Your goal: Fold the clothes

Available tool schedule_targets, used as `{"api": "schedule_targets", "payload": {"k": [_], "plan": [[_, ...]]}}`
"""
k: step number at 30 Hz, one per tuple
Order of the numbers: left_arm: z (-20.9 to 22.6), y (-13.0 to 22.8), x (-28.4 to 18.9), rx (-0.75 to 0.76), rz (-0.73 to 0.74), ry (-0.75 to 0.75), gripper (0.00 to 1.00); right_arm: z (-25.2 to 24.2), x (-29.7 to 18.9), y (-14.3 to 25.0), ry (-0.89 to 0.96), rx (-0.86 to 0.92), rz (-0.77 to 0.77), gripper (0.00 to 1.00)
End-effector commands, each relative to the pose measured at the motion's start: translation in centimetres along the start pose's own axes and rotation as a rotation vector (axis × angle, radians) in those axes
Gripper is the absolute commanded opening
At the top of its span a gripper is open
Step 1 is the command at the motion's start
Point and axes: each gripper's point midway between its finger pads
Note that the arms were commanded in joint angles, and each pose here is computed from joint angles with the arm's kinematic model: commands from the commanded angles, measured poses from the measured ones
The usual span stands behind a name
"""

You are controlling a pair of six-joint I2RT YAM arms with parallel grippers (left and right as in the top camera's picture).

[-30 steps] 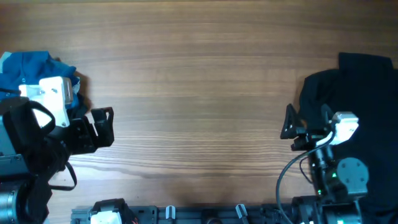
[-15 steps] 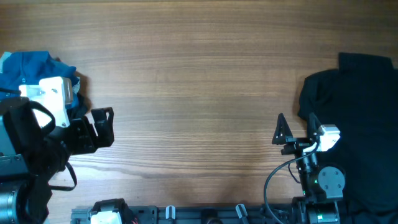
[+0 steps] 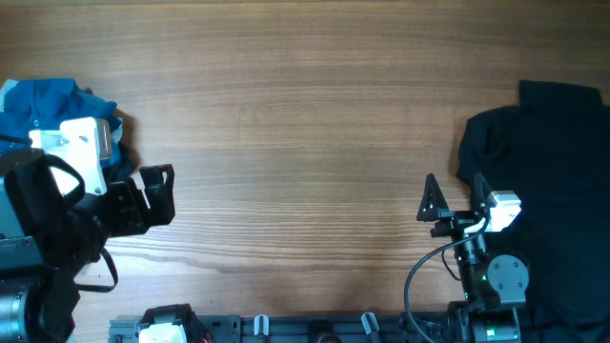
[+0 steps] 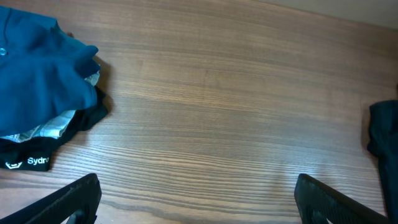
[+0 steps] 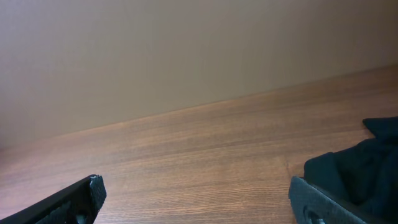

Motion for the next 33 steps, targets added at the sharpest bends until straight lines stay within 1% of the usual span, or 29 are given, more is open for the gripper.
{"api": "schedule_targets", "payload": {"k": [1, 4, 7, 9, 10, 12, 16, 18, 20, 22, 27, 33], "plan": [[-0.1, 0.0, 0.0, -0.008, -0.001, -0.001, 1.00, -0.4, 0.0, -0.1, 0.020, 0.005, -0.004, 1.00], [-0.2, 0.1, 0.0, -0.001, 0.000, 0.005, 1.00, -0.4, 0.0, -0.1, 0.020, 0.005, -0.004, 1.00], [-0.7, 0.2, -0.5, 0.035, -0.015, 0.020, 1.00, -0.4, 0.0, -0.1, 0.020, 0.005, -0.004, 1.00], [-1.2, -1.1, -1.3, 0.058, -0.110, 0.042, 1.00, -0.4, 0.0, -0.1, 0.020, 0.005, -0.004, 1.00], [-1.7, -2.3, -1.7, 0.093, -0.190, 0.067, 1.00, -0.4, 0.0, -0.1, 0.020, 0.005, -0.004, 1.00], [-2.5, -3.5, -2.0, 0.149, -0.306, 0.102, 1.00, -0.4, 0.0, -0.1, 0.020, 0.005, -0.004, 1.00], [-2.6, -4.0, -1.2, 0.216, -0.476, 0.132, 1.00, -0.4, 0.0, -0.1, 0.020, 0.004, -0.004, 1.00], [-2.0, -3.1, -0.2, 0.216, -0.535, 0.136, 1.00, -0.4, 0.0, -0.1, 0.020, 0.005, -0.004, 1.00], [-1.5, -2.1, 0.8, 0.214, -0.563, 0.145, 1.00, -0.4, 0.0, -0.1, 0.020, 0.004, -0.004, 1.00], [-0.9, -0.1, 2.2, 0.219, -0.597, 0.157, 1.00, -0.4, 0.0, -0.1, 0.020, 0.005, -0.004, 1.00], [0.4, 3.4, 4.3, 0.228, -0.675, 0.174, 1.00, -0.4, 0.0, -0.1, 0.020, 0.005, -0.004, 1.00], [1.4, 6.3, 7.1, 0.217, -0.757, 0.208, 1.00, -0.4, 0.0, -0.1, 0.020, 0.005, -0.004, 1.00]]}}
Point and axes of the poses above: each gripper's point midway between its finger pads, its own x axis out along the fingers, its own z axis along the line the jaws close on, y = z × x, and after that the axes turned 8 degrees about -x, right-handed
